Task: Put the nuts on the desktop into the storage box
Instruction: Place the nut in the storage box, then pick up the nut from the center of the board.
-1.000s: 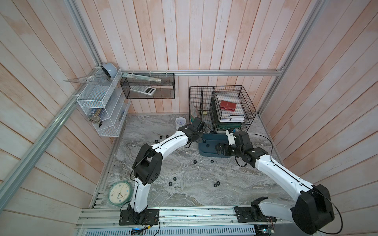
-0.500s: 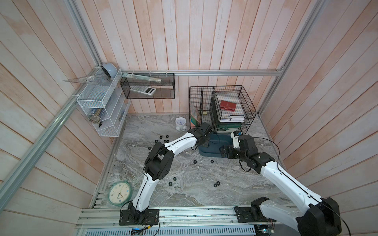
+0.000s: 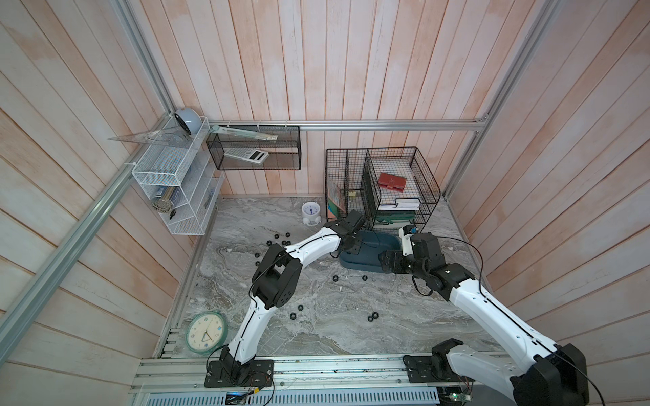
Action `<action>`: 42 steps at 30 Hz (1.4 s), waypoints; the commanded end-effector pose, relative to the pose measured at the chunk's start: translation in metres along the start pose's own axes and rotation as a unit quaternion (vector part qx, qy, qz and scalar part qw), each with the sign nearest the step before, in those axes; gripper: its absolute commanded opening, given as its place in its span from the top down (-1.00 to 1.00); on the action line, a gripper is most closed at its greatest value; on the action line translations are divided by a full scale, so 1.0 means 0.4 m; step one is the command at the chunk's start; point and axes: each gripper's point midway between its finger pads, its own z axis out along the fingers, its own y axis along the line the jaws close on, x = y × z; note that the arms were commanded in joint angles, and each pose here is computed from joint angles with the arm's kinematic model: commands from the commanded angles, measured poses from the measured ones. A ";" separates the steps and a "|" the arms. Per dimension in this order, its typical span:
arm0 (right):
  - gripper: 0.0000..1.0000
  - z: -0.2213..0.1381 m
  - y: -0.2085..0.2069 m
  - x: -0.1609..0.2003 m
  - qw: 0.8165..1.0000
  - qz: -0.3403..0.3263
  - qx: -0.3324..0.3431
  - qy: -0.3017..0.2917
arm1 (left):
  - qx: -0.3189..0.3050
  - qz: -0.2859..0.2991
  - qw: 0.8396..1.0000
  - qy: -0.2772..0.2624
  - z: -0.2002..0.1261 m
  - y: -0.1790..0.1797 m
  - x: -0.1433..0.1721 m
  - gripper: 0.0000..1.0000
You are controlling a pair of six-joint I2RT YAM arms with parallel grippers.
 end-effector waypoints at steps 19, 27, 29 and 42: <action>-0.96 0.064 0.064 -0.026 0.999 -0.007 -0.045 0.024 | -0.029 -0.132 0.985 -0.105 -0.237 0.204 -0.115 -1.00; -0.96 0.089 0.100 -0.024 0.998 -0.023 -0.057 0.034 | -0.074 -0.189 0.976 -0.086 -0.214 0.309 -0.040 -1.00; -0.96 0.093 0.108 -0.022 0.997 -0.027 -0.059 0.037 | -0.080 -0.202 0.973 -0.078 -0.200 0.328 -0.022 -1.00; -0.96 0.098 0.122 -0.010 0.997 -0.042 -0.055 0.044 | -0.099 -0.285 0.953 -0.008 -0.086 0.373 0.062 -0.81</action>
